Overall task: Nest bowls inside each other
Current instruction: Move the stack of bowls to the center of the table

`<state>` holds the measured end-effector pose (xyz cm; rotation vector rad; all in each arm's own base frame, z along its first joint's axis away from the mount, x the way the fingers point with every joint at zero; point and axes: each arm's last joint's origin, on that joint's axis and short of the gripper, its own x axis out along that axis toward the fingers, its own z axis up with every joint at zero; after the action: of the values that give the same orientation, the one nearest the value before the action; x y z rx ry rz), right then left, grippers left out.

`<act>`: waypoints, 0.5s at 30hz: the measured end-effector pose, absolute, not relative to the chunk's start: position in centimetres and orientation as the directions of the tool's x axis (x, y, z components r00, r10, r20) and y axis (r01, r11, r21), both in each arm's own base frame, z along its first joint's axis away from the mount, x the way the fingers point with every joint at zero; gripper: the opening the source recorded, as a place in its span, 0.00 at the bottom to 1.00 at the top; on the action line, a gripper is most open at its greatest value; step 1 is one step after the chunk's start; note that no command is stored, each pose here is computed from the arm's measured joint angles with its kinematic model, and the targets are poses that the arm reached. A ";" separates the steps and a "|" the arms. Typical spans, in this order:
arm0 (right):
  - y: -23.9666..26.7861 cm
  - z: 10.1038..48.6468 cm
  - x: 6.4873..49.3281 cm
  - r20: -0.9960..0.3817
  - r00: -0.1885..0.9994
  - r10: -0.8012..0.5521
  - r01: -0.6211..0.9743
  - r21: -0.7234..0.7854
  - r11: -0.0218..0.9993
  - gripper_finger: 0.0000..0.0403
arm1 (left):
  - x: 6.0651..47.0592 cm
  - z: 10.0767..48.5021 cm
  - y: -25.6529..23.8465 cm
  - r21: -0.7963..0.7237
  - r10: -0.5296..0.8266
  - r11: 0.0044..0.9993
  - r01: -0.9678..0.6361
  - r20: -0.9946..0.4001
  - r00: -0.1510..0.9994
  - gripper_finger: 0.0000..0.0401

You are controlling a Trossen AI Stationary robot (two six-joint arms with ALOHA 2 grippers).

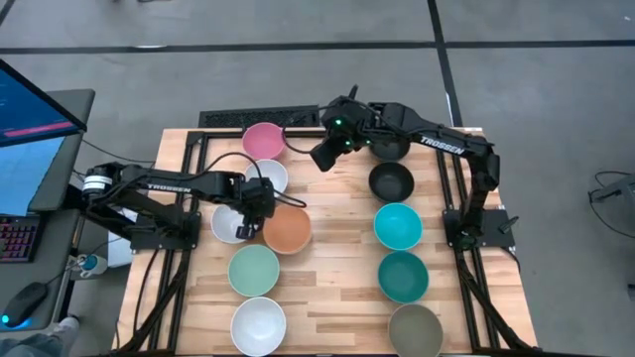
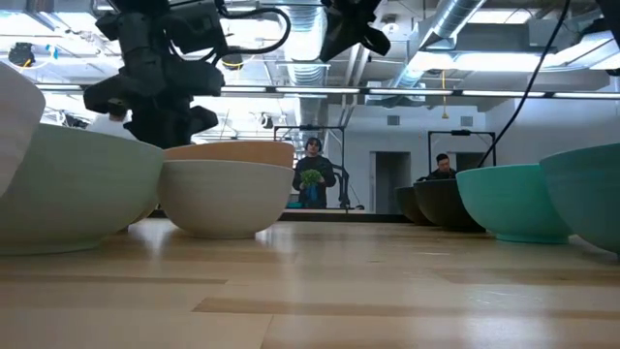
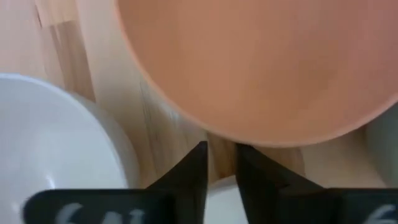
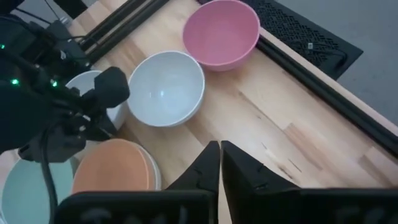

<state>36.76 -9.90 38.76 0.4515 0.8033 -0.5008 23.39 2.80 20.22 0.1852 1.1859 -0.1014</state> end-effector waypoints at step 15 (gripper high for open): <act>-10.3 39.1 35.3 -0.803 0.542 -0.247 0.596 0.161 0.787 0.07 | 27.5 17.5 1.3 -0.055 -0.150 0.969 0.240 -0.904 0.401 0.00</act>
<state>35.30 -10.26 39.14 0.4486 0.8621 -0.5205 27.51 1.34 17.46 0.0891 1.1324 -0.2471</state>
